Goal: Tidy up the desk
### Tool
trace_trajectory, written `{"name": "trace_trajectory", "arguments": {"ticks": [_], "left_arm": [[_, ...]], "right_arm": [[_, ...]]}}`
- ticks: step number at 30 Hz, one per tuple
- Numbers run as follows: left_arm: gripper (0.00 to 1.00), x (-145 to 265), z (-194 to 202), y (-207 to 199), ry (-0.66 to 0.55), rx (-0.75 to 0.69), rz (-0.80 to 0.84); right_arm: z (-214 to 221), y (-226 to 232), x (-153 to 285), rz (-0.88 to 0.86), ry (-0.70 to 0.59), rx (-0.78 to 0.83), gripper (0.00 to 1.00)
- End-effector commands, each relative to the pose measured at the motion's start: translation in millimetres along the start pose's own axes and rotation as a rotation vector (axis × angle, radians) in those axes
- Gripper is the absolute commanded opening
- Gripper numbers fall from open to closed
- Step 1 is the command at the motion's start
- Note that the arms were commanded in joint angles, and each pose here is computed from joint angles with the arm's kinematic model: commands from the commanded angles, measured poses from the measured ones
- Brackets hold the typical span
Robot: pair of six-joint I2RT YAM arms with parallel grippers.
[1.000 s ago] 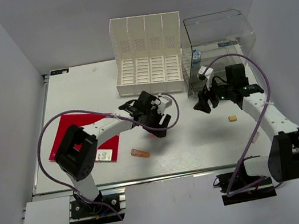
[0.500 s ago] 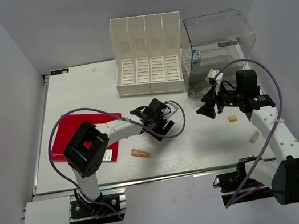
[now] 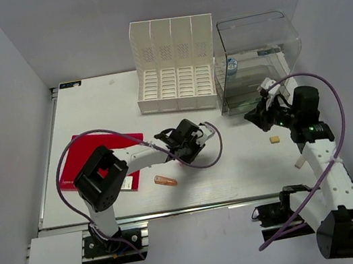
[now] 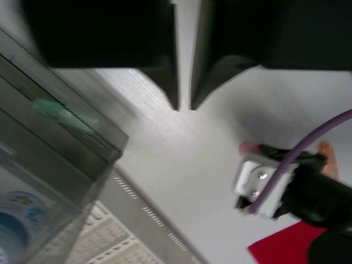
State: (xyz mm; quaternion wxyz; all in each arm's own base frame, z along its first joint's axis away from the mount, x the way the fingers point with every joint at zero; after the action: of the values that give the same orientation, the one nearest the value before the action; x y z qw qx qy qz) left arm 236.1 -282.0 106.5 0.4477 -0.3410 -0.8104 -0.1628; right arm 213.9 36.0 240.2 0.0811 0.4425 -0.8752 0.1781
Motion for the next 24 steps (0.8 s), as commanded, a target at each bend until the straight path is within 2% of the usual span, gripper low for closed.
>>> {"name": "trace_trajectory", "arguments": {"ticks": [1, 2, 5, 7, 8, 12, 14, 16, 20, 24], "left_arm": [[0.08, 34.8, -17.8, -19.8, -0.135, -0.015, 0.202], [0.07, 42.4, -23.2, -21.2, -0.177, -0.025, 0.223], [0.03, 70.3, -56.1, -26.7, -0.411, -0.087, 0.291], [0.02, 80.0, -71.3, -28.6, -0.51, -0.154, 0.316], [0.02, 85.6, -86.1, -30.2, -0.602, -0.179, 0.321], [0.02, 79.5, -121.2, -30.4, -0.718, -0.262, 0.324], [0.02, 80.2, -146.0, -34.3, -0.8, -0.28, 0.333], [0.02, 63.3, -157.3, -32.6, -0.825, -0.282, 0.333], [0.02, 52.1, -195.3, -36.8, -0.98, -0.295, 0.321], [0.04, 28.5, -209.8, -43.8, -1.068, -0.295, 0.324]], "right_arm": [[-7.4, -15.1, 11.0, 0.225, -0.003, 0.002, 0.06], [-7.2, -17.5, 13.8, 0.273, 0.002, -0.004, 0.0], [-7.8, -28.6, 26.9, 0.482, 0.037, -0.019, 0.0], [-7.8, -33.0, 30.9, 0.538, 0.049, -0.037, 0.0], [-7.7, -35.0, 34.2, 0.579, 0.057, -0.05, 0.0], [-6.1, -38.2, 41.0, 0.64, 0.063, -0.059, 0.0], [-6.0, -39.2, 43.6, 0.661, 0.066, -0.056, 0.0], [-6.1, -40.1, 46.0, 0.683, 0.069, -0.052, 0.0], [-6.1, -40.2, 48.3, 0.692, 0.066, -0.049, 0.0], [-3.9, -40.0, 46.5, 0.676, 0.067, -0.055, 0.0]]}}
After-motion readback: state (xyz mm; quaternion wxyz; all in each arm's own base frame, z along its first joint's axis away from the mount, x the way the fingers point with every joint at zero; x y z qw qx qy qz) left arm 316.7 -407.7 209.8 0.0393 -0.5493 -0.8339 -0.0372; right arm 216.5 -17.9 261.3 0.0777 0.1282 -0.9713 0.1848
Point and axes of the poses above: each gripper's point midway between its finger pads, its own x axis back along the fingers, its own y axis along the line the jaws close on, z = x × y, the point moved 10 cm from there along x, back along the fingers, and after that the axes turned 15 degrees about x, right-handed, at the moved point
